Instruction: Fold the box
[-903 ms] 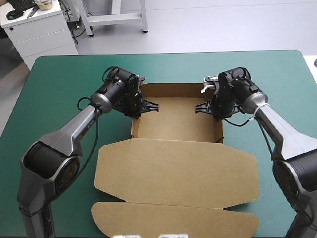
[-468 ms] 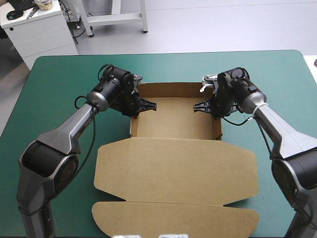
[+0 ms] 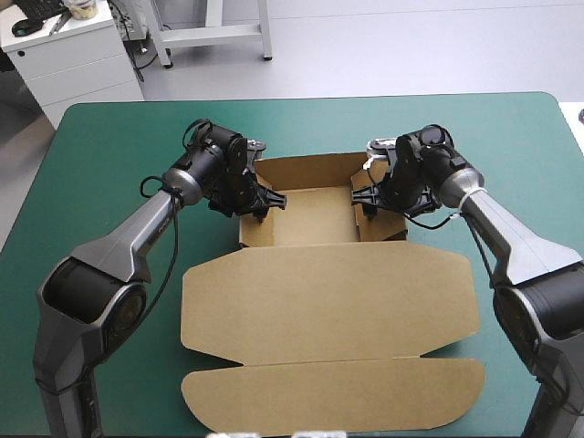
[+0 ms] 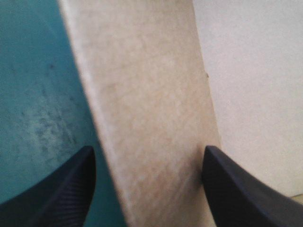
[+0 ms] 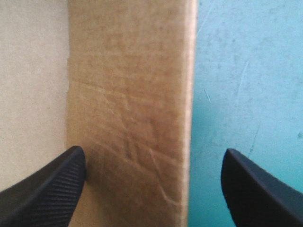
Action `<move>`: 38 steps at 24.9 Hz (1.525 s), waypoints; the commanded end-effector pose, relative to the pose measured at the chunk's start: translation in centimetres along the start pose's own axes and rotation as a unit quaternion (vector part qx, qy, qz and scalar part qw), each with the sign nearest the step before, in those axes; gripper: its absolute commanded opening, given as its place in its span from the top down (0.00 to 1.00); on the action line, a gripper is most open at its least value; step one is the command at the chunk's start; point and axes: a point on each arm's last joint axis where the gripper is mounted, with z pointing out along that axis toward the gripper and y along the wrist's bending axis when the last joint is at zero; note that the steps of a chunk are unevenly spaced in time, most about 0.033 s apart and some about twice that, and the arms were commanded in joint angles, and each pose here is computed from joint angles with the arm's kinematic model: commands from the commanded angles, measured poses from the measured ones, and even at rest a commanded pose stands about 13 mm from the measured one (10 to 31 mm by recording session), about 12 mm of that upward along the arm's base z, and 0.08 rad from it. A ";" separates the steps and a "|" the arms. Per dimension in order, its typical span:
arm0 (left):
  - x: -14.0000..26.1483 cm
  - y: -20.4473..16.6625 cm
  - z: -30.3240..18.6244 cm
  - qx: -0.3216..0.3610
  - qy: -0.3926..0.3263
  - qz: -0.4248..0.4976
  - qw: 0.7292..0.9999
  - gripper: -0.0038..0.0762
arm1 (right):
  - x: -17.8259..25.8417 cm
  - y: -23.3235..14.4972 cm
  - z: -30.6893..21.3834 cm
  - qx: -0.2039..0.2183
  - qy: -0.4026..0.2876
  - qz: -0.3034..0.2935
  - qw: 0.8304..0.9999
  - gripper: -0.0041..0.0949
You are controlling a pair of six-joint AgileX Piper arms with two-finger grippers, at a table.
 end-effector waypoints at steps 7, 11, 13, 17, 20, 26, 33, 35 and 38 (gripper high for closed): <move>-1.2 0.0 -7.1 0.006 -0.090 0.014 0.996 0.33 | -2.3 0.3 -6.4 -0.014 -0.096 -0.015 0.995 0.17; -1.6 -0.4 -10.8 0.033 -0.145 0.014 0.989 0.35 | -2.9 0.2 -9.1 -0.003 -0.112 -0.021 0.993 0.17; -1.4 -0.4 -13.2 0.045 -0.177 0.017 0.983 0.46 | -3.0 -0.2 -10.7 0.021 -0.114 -0.024 0.993 0.17; -0.2 -0.1 -16.1 0.045 -0.207 0.038 0.976 0.78 | -2.5 0.0 -12.2 0.001 -0.126 -0.031 0.992 0.17; 1.1 0.4 -18.1 0.046 -0.225 0.041 0.973 0.96 | -1.8 0.2 -12.7 -0.018 -0.123 -0.034 0.992 0.17; 8.9 2.9 -21.6 0.026 -0.228 0.056 0.972 0.96 | 1.2 -0.5 -12.2 -0.013 -0.094 -0.046 0.994 0.17; 18.3 6.0 -20.9 0.001 -0.208 0.061 0.976 0.96 | -0.5 -0.1 -9.1 -0.016 -0.103 -0.047 0.993 0.17; 20.2 6.5 -20.8 0.002 -0.210 0.061 0.976 0.96 | -0.9 0.0 -7.6 -0.013 -0.087 -0.048 0.995 0.17; 22.6 7.2 -20.8 0.004 -0.220 0.060 0.974 0.96 | -1.3 0.0 -5.8 -0.003 -0.071 -0.051 0.996 0.17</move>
